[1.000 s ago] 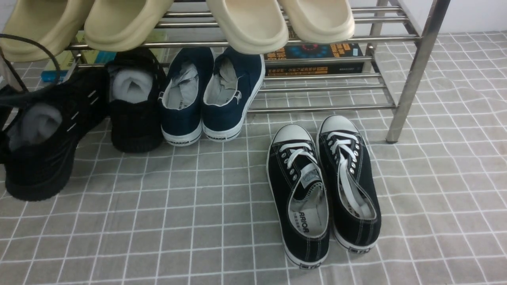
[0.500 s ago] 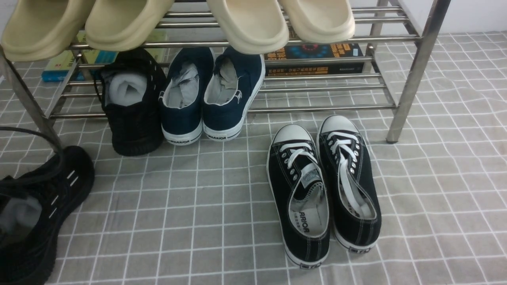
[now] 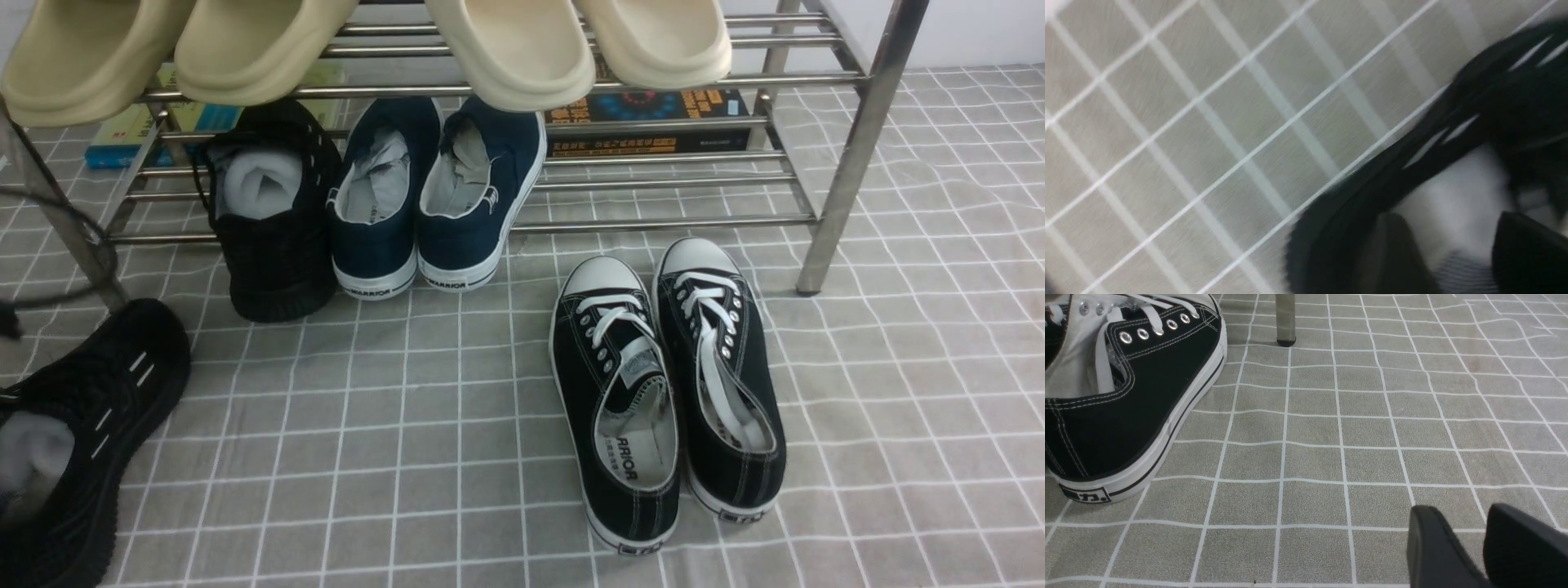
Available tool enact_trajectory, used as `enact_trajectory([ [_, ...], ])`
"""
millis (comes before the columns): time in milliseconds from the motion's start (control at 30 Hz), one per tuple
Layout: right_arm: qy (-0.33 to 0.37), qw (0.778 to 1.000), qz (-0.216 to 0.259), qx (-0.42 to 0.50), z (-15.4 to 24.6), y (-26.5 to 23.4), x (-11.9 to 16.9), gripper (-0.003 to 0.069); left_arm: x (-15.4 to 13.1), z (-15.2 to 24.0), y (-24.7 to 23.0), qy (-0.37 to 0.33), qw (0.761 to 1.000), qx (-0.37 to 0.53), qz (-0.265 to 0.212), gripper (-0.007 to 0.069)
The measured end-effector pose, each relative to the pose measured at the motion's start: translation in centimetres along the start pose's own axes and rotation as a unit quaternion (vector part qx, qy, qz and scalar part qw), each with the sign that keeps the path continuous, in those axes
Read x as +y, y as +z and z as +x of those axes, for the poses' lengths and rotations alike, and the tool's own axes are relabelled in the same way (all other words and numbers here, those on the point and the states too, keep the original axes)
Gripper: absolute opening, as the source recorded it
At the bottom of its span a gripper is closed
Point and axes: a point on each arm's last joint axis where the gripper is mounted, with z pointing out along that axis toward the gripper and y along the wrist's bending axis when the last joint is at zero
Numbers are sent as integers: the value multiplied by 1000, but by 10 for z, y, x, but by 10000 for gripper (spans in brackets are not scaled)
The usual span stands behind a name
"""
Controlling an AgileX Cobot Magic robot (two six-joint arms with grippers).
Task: Take the shoes off the shelf with your hand from the grey coffee tablecloth.
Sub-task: 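Grasp the leftmost shoe on the bottom shelf of the shoe rack with the left gripper, then set the held shoe down on the floor in front of the rack with the left gripper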
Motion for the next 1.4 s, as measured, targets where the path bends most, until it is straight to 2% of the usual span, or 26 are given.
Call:
enact_trajectory([
  [33,0,1000,0,0,0,0,0,216,-2,-1,-1,-4,1000,1,6,404],
  [67,0,1000,0,0,0,0,0,218,-14,-8,-12,-10,998,0,57,454],
  [167,0,1000,0,0,0,0,0,220,-33,-12,-16,-20,990,12,140,496],
  [300,-1,1000,0,0,0,0,0,221,-67,-8,-5,-25,971,30,235,507],
  [333,-1,1000,0,0,0,0,0,221,-67,-7,-5,-24,971,30,235,507],
  [367,-1,1000,0,0,0,0,0,221,-80,-4,1,-22,965,35,259,507],
  [467,-1,1000,0,0,0,0,0,221,-101,3,13,-14,957,26,288,507],
  [600,0,1000,0,0,0,0,0,221,-116,7,30,-17,955,13,297,507],
  [767,0,1000,0,0,0,0,0,223,-125,10,57,-23,958,10,285,499],
  [833,0,1000,0,0,0,0,0,226,-127,12,69,-26,960,14,277,466],
  [933,0,1000,0,0,0,0,0,231,-128,14,76,-33,962,22,272,365],
  [1067,0,1000,0,0,0,0,0,231,-128,16,77,-30,962,34,268,115],
  [1133,0,1000,0,0,0,0,0,231,-127,17,75,-17,963,39,265,36],
  [1400,0,1000,0,0,0,0,0,238,-110,21,33,61,964,65,250,11],
])
